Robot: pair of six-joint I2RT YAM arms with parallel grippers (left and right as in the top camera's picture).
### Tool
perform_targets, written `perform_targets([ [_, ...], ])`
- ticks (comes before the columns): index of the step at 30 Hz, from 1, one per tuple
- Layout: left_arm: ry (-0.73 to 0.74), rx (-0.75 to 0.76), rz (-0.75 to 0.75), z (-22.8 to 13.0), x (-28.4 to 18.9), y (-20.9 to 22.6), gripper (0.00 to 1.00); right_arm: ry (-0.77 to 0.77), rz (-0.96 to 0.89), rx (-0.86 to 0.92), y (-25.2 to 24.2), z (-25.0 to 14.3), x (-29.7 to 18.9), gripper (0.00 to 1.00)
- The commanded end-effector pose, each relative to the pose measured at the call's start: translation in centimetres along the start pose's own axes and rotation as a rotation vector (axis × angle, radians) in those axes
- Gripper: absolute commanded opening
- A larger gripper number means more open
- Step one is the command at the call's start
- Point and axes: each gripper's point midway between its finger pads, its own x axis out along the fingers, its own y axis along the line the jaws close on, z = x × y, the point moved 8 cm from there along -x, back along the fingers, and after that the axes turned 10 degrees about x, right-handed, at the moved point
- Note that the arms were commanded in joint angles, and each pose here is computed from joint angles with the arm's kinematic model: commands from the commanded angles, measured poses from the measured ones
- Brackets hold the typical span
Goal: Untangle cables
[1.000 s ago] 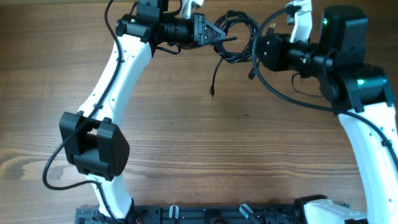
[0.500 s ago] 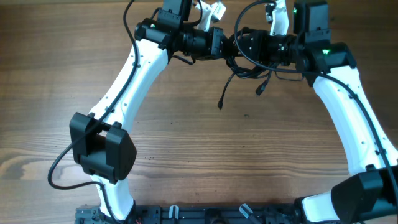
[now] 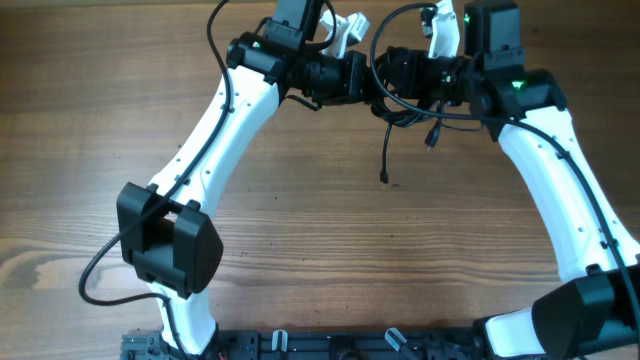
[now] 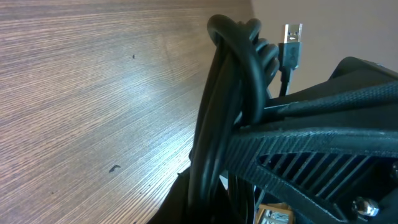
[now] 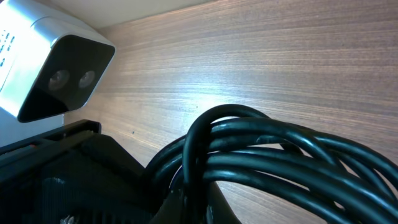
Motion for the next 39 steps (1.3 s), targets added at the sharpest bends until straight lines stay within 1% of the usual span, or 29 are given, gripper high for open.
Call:
perform_targets([
  [1, 0.031, 0.033, -0.019, -0.9, -0.2, -2.5, 0.04, -0.163, 0.087, -0.023, 1.8, 2.0, -6.5, 0.04],
  [3, 0.030, 0.031, -0.007, -0.9, -0.2, -2.4, 0.04, -0.241, 0.128, -0.037, 2.6, 2.2, -10.5, 0.04],
  [5, 0.029, 0.031, -0.006, -0.9, -0.2, -2.4, 0.04, -0.287, 0.166, -0.058, 3.1, 2.1, -13.3, 0.04],
  [10, 0.028, 0.031, 0.003, -0.9, -0.2, -2.3, 0.04, -0.281, 0.286, -0.069, 3.1, 1.9, -16.4, 0.04],
  [14, 0.026, 0.024, 0.046, -0.9, -0.2, -1.9, 0.04, -0.282, 0.329, -0.043, 2.0, 2.2, -17.9, 0.04],
  [18, 0.009, 0.039, 0.042, -0.6, -0.2, -2.0, 0.04, -0.251, 0.333, -0.048, 2.2, 1.7, -17.4, 0.04],
  [20, -0.014, 0.075, 0.036, -0.2, -0.2, -2.1, 0.04, -0.207, 0.248, 0.007, 1.5, 1.2, -15.3, 0.15],
  [22, -0.025, 0.139, 0.034, 0.1, -0.2, -2.2, 0.04, -0.166, 0.251, -0.012, 1.7, 0.8, -14.2, 0.20],
  [23, -0.034, 0.166, 0.033, 0.2, -0.2, -2.2, 0.04, -0.141, 0.240, -0.004, 1.7, 0.6, -13.4, 0.24],
  [24, -0.042, 0.171, 0.041, 0.4, -0.2, -2.2, 0.04, -0.132, 0.221, 0.001, 1.6, 0.5, -12.8, 0.27],
  [25, -0.045, 0.171, 0.051, 0.4, -0.2, -2.1, 0.04, -0.128, 0.205, 0.005, 1.5, 0.5, -12.4, 0.28],
  [28, -0.041, 0.146, 0.161, 0.2, -0.3, -1.0, 0.04, -0.114, 0.117, 0.020, 1.2, 0.2, -10.8, 0.34],
  [30, -0.035, 0.137, 0.191, 0.1, -0.3, -0.7, 0.04, -0.109, 0.086, 0.029, 0.9, 0.1, -10.4, 0.36],
  [31, -0.034, 0.135, 0.194, 0.0, -0.3, -0.7, 0.04, -0.106, 0.068, 0.037, 0.7, 0.0, -10.2, 0.38],
  [32, -0.034, 0.135, 0.194, 0.0, -0.3, -0.7, 0.04, -0.103, 0.041, 0.049, 0.4, -0.1, -10.2, 0.39],
  [36, -0.033, 0.135, 0.193, 0.0, -0.3, -0.7, 0.04, -0.081, -0.088, 0.109, -1.1, -1.0, -10.1, 0.39],
  [39, -0.033, 0.135, 0.193, 0.0, -0.3, -0.7, 0.04, -0.074, -0.098, 0.121, -1.2, -1.1, -10.1, 0.38],
])
